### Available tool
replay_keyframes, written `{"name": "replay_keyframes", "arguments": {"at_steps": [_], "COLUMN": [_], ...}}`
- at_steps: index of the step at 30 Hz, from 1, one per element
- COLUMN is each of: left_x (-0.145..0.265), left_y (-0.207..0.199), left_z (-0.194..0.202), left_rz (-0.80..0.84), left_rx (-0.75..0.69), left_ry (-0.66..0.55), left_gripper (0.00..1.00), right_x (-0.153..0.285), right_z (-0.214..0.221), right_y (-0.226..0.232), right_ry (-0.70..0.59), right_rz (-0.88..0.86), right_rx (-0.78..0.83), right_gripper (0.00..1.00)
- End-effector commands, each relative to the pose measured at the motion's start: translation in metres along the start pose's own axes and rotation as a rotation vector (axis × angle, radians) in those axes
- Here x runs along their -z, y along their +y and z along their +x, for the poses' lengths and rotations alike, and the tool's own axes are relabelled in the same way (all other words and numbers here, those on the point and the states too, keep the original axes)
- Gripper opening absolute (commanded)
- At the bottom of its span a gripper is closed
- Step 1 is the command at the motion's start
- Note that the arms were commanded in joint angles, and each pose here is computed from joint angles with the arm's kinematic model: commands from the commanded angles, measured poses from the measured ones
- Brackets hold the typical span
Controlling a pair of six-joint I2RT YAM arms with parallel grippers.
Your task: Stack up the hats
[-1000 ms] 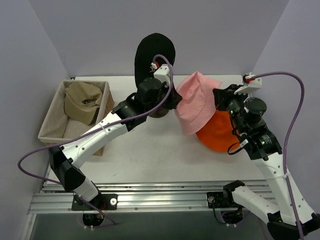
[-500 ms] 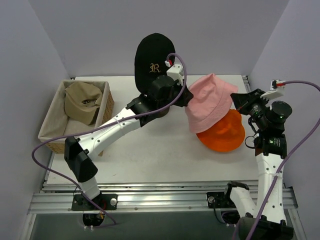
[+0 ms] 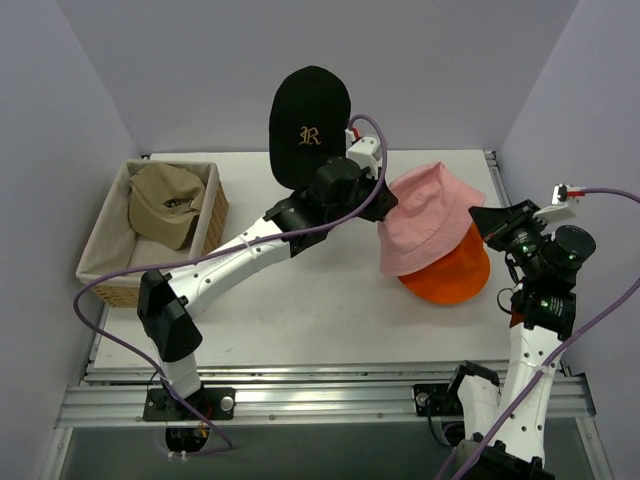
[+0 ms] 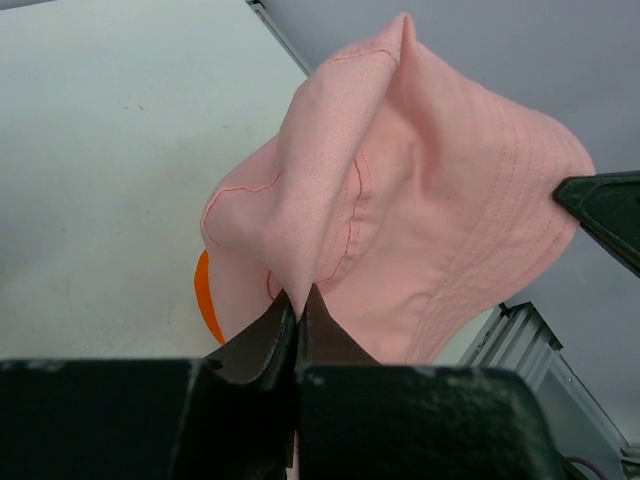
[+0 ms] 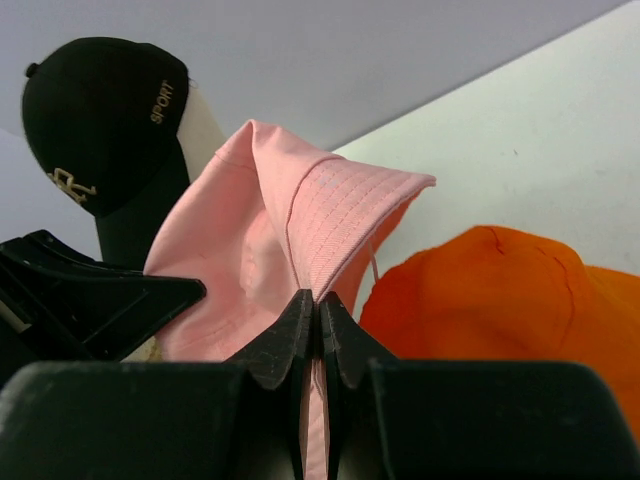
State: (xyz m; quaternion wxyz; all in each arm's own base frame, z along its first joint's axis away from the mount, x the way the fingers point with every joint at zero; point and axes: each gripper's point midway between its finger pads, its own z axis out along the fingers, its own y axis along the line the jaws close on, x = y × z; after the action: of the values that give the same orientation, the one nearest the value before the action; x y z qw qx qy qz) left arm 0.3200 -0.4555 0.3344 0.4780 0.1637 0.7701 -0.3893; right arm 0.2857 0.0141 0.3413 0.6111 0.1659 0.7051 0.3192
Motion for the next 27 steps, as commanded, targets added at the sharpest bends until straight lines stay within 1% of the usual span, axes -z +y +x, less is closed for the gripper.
{"name": "replay_keyframes", "arguments": {"at_steps": [1,5,6,10,16,18,20,21,24,26,27], "left_x": [-0.007,-0.016,-0.018,-0.020,-0.022,-0.025,-0.027,-0.029,-0.033,-0.033,-0.033], "left_y": [-0.016,-0.015,-0.020,-0.022,-0.023,-0.024,-0.026,-0.025,-0.023,-0.022,-0.021], "left_z": [-0.014,-0.005,0.000,0.005,0.015,0.020,0.025,0.030,0.039,0.040,0.041], "left_rz": [0.062,0.073,0.100,0.119,0.144,0.160,0.172,0.174,0.167,0.168,0.165], "left_rx": [-0.013,-0.014,-0.013,-0.017,-0.015,-0.015,-0.015,-0.017,-0.023,-0.026,-0.028], "left_ry": [-0.049,-0.035,-0.021,-0.007,0.005,0.008,0.022,0.031,0.053,0.055,0.055], "left_gripper": [0.04,0.05,0.05,0.06,0.08,0.09,0.11,0.12,0.21,0.23,0.28], "right_x": [0.009,0.014,0.016,0.020,0.027,0.036,0.041,0.042,0.035,0.032,0.030], "right_z": [0.009,0.014,0.016,0.015,0.015,0.010,0.014,0.013,0.027,0.037,0.043], "right_y": [-0.011,-0.031,-0.037,-0.046,-0.069,-0.082,-0.096,-0.101,-0.117,-0.127,-0.134], "right_ry": [0.013,0.013,0.012,-0.020,-0.063,-0.118,-0.148,-0.168,-0.161,-0.143,-0.138], "right_rz": [0.048,0.135,0.163,0.200,0.319,0.403,0.461,0.481,0.485,0.499,0.502], "right_rx": [0.021,0.027,0.020,0.018,0.012,0.017,-0.002,-0.004,-0.060,-0.086,-0.095], "right_gripper": [0.00,0.00,0.00,0.00,0.00,0.00,0.00,0.00,0.00,0.00,0.00]}}
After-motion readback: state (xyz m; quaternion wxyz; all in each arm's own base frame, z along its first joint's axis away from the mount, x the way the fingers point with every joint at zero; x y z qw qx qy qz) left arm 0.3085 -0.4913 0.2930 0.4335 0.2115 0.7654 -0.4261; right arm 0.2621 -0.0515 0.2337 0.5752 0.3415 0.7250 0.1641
